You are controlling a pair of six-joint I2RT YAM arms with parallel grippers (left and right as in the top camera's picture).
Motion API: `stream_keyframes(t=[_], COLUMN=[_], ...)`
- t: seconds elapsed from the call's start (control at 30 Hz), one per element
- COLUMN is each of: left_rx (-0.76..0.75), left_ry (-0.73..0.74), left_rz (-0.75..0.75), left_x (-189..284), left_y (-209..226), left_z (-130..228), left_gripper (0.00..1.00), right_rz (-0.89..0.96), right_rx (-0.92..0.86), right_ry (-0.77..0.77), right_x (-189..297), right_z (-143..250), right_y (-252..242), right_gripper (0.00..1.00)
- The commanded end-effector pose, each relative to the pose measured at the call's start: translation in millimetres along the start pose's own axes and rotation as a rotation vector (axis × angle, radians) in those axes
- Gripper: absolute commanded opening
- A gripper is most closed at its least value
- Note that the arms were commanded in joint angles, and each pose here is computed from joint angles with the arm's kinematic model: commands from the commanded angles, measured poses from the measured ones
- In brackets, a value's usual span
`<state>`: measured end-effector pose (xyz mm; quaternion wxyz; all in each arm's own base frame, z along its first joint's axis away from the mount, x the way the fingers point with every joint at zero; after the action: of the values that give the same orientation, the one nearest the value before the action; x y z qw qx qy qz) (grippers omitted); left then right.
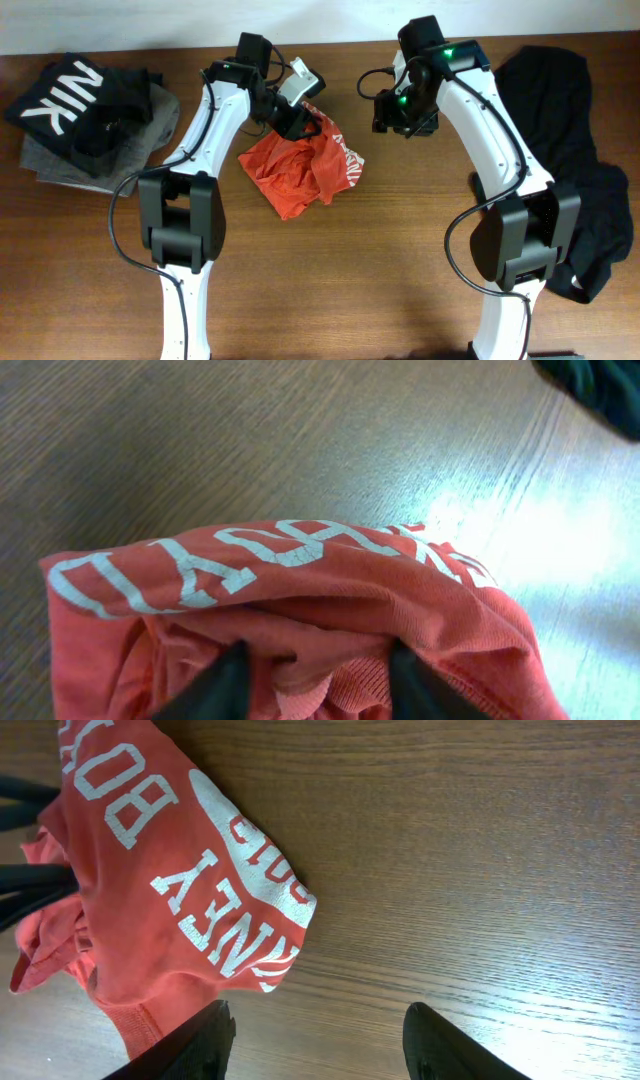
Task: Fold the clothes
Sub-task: 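Move the left gripper down over the folded orange shirt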
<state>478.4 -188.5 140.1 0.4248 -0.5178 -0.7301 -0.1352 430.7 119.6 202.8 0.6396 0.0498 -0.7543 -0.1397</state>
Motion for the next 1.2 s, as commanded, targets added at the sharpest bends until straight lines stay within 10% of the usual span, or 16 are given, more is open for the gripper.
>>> stream_keyframes(t=[0.0,0.4,0.53,0.77,1.17], left_rx=[-0.023,-0.006,-0.008,0.018,0.28], left_ry=[-0.015,0.062,0.065,0.065,0.06], left_rz=[0.029,-0.026,-0.023,-0.026,-0.077], left_x=[-1,-9,-11,-7,126], left_y=[-7,1,0,0,-19], left_z=[-5,10,10,9,-7], left_gripper=[0.35,0.42,0.0,0.0,0.0], right_rz=[-0.006,-0.002,-0.002,-0.001,0.0], right_rx=[0.023,0.021,0.021,0.02,0.02], right_ry=[-0.048,-0.039,-0.039,-0.035,-0.031], right_x=[19,19,19,19,19], right_z=[-1,1,1,1,2], right_y=[5,4,4,4,4], right_gripper=[0.59,0.59,0.59,0.59,0.59])
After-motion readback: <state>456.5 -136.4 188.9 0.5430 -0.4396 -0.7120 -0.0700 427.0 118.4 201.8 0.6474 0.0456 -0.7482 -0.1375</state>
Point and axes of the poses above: each gripper's point midway between its finger pads, its own x axis back along the fingers, its own y axis along the line the jaws close on, z = x × y, the point moved 6 cm from there along x, back along the fingers, and after that the axes turned 7 degrees about -x, right-handed, at the moved point
